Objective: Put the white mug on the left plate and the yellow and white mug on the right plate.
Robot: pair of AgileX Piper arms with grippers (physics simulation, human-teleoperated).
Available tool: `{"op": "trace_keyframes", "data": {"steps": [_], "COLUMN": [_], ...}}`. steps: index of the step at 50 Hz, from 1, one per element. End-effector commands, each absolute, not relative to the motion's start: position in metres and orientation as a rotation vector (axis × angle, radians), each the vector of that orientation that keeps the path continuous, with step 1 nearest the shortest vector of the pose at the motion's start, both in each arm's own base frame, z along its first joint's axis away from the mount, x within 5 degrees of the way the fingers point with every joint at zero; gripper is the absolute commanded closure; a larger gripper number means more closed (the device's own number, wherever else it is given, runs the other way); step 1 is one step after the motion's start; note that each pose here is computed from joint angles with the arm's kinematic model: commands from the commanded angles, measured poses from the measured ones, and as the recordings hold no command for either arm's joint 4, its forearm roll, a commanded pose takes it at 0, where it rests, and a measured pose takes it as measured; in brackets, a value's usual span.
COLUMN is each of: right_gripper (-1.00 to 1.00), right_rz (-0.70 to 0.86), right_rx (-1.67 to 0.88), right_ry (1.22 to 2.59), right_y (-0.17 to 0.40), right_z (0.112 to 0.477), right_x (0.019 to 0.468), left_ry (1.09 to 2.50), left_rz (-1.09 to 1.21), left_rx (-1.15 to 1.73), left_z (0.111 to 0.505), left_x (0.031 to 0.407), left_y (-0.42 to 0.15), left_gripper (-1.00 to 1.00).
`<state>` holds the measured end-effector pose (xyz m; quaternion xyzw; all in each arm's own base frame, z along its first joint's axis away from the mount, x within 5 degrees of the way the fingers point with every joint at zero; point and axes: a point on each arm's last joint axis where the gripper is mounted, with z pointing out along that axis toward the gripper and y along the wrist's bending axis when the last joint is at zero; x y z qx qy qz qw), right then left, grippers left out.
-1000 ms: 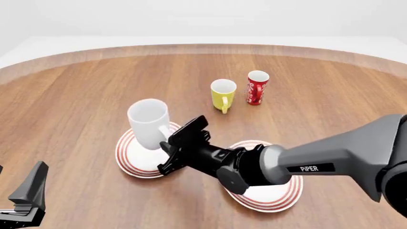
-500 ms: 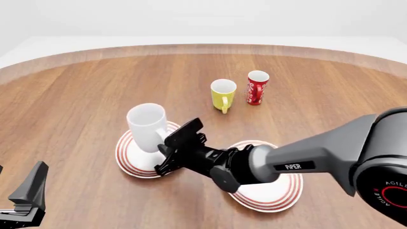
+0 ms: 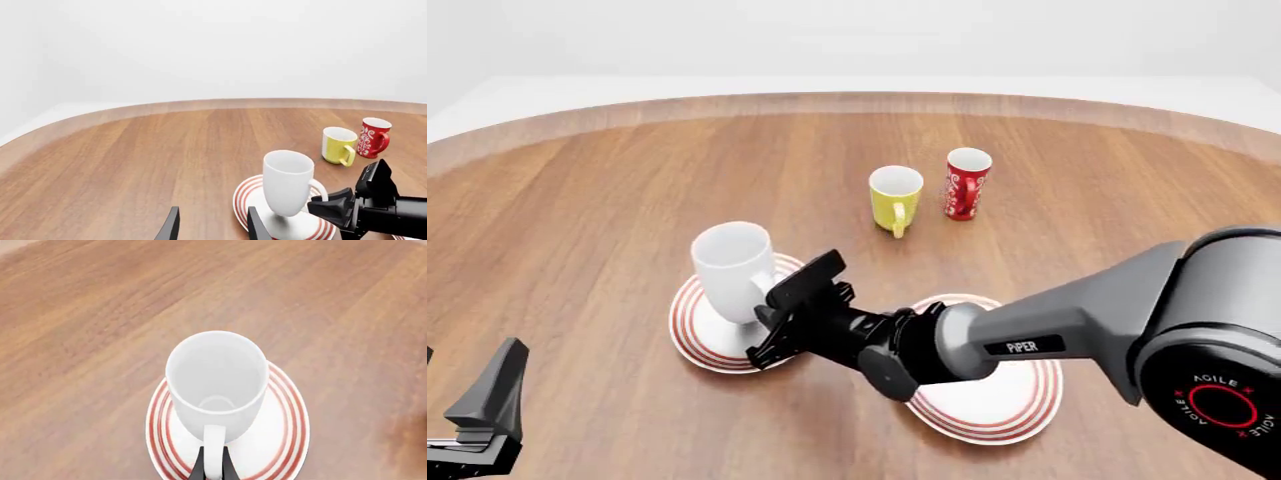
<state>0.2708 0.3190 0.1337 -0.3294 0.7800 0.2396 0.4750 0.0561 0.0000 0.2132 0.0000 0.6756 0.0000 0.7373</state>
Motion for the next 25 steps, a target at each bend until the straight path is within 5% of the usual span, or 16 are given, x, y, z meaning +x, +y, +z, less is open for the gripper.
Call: {"op": "trace_keyframes", "data": {"steps": [1,14,15,25], "right_gripper": [1.0,1.0,-1.0,-1.0], "right_rz": [0.589,0.582,0.582,0.581], "right_rx": [-0.797,-0.789,-0.789,-0.786], "right_ry": [1.914,1.926,1.926,1.927], "right_y": [0.3207,0.3196,0.3194,0.3184], "right_z": [0.133,0.1318,0.132,0.1321], "right_x": [0.2736,0.277,0.2772,0.2776], "left_ry": [1.484,1.484,1.484,1.484], "left_rz": [0.0,0.0,0.0,0.0], "left_rx": [0.0,0.0,0.0,0.0], "left_z": [0.2132,0.2132,0.2132,0.2132], "left_x": [0.0561,0.0561,0.0561,0.0561], "left_y": [0.0,0.0,0.0,0.0], "left_gripper": [-1.0,-1.0,-1.0,-1.0]}}
